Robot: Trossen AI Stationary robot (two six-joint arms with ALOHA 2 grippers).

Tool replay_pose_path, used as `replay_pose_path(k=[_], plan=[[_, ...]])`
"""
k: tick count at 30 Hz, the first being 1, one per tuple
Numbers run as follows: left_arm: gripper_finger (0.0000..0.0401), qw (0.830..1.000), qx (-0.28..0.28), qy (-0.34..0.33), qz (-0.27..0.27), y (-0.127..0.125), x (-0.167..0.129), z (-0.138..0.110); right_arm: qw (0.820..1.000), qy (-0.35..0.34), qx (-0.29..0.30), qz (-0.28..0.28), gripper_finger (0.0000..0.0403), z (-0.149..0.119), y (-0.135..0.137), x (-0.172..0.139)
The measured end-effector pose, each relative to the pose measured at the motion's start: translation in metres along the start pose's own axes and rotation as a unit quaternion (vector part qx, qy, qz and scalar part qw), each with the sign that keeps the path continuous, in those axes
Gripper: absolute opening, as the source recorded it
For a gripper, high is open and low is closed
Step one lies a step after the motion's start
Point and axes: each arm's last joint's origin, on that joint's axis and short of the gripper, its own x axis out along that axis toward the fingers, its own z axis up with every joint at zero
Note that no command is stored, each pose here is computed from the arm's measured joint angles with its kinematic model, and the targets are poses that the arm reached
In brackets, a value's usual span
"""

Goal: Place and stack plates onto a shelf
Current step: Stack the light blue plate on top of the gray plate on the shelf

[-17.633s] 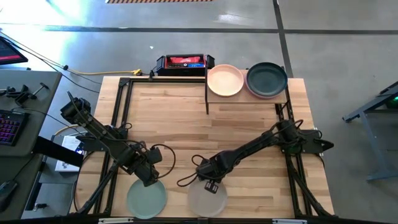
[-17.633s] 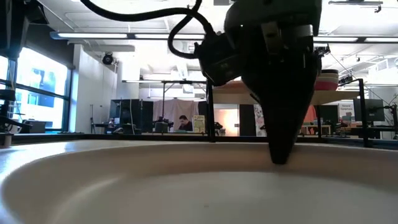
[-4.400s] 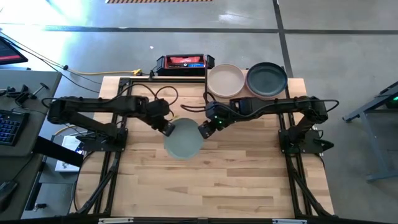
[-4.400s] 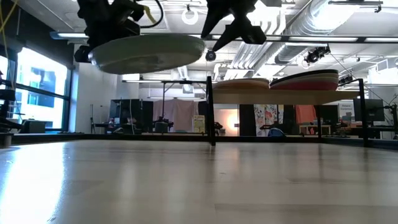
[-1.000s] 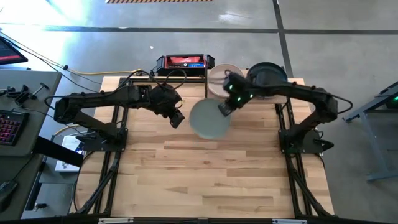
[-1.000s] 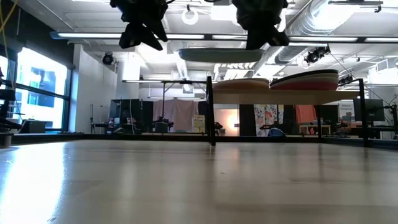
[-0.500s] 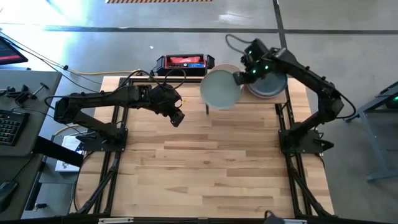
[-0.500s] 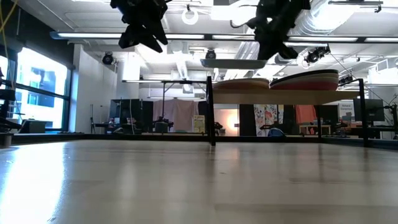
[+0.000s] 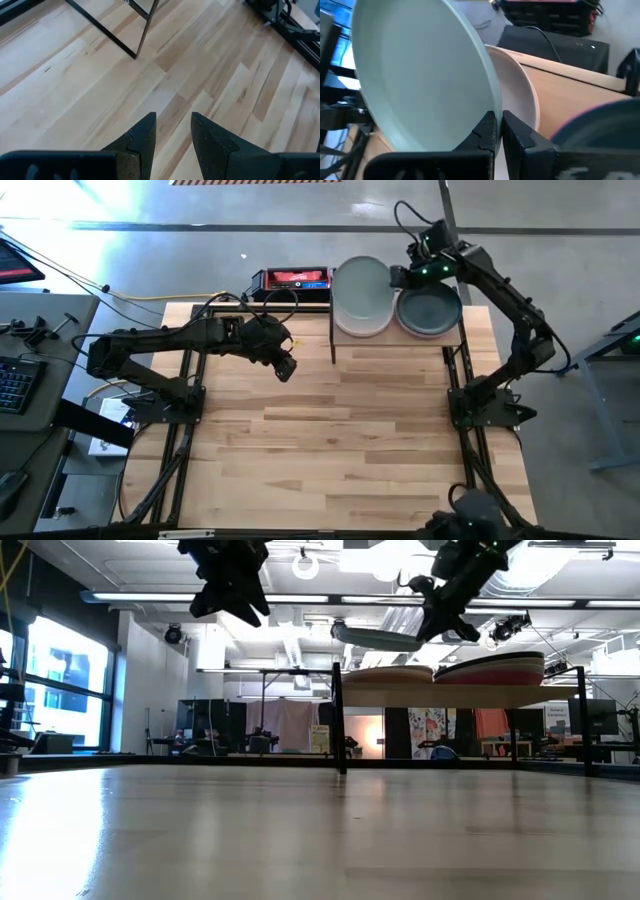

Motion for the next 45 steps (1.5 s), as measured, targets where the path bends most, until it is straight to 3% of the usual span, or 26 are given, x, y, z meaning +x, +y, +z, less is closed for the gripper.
replay_pose_path(k=[11,21,33,45], plan=[[0.0113,1.000,-0.002,0.000,0.000,0.000,0.000,0.000,0.998,-0.054,-0.013,0.023,0.0000,0.013,0.012,-0.010],[0.0113,1.000,-0.001,-0.003,0.005,0.000,0.000,0.000,0.997,-0.065,-0.023,-0.022,0.0000,0.013,0.028,-0.028],[0.0113,1.000,-0.001,-0.004,0.006,0.000,0.000,0.000,0.997,0.033,0.016,-0.064,0.0000,0.012,0.012,0.012],[0.0113,1.000,0.004,-0.004,0.006,0.000,0.000,0.000,0.992,0.086,0.030,-0.089,0.0000,0.009,0.002,0.031]])
